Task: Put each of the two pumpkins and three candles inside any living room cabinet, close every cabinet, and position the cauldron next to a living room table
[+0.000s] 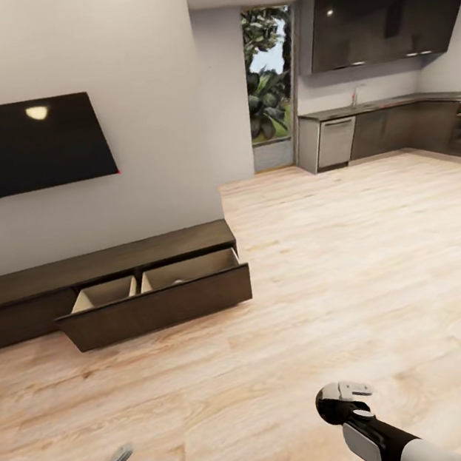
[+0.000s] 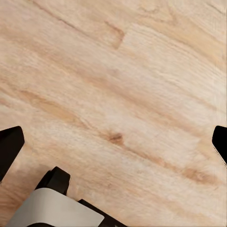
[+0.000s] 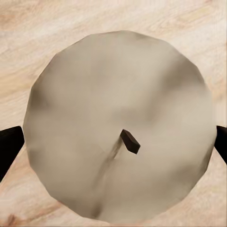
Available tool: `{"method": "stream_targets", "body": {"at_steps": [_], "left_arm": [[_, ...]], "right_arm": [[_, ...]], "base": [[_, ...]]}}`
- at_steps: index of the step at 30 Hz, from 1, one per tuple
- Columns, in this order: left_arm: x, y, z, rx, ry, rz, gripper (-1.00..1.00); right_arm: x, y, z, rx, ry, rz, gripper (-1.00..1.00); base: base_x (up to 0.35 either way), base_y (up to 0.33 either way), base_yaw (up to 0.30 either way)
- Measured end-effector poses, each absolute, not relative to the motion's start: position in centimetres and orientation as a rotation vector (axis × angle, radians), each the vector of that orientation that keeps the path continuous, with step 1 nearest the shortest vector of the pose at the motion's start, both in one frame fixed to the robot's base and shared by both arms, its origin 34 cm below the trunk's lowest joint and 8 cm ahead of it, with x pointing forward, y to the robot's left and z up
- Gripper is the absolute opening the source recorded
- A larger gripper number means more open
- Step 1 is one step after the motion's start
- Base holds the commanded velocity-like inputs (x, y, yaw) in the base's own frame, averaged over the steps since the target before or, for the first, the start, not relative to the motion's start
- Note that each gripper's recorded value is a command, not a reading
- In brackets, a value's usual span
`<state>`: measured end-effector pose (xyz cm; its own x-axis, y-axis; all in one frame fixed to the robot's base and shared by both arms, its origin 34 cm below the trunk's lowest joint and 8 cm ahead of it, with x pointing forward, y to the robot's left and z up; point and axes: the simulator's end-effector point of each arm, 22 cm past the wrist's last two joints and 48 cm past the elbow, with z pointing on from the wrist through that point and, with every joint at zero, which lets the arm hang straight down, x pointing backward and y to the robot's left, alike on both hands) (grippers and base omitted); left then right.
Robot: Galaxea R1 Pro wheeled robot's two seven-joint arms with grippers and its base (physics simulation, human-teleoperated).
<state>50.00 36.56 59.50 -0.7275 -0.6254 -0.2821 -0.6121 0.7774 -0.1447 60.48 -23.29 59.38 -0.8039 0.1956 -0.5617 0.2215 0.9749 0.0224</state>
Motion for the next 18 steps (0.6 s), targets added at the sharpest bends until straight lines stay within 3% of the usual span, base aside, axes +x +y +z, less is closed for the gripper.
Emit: {"method": "stream_targets", "body": {"at_steps": [8, 18], "left_arm": [[50.39, 36.76, 59.79, -0.954, 2.635, -0.056, 1.0], [50.6, 36.88, 60.07, -0.953, 2.626, -0.057, 1.0]], "right_arm": [[60.65, -23.29, 59.65, 0.292, 2.523, -0.058, -1.0], [60.84, -23.29, 59.97, 0.292, 2.516, -0.057, -1.0]], "base": [[0.253, 0.218, 0.279], [0.307, 0.032, 0.279]]}}
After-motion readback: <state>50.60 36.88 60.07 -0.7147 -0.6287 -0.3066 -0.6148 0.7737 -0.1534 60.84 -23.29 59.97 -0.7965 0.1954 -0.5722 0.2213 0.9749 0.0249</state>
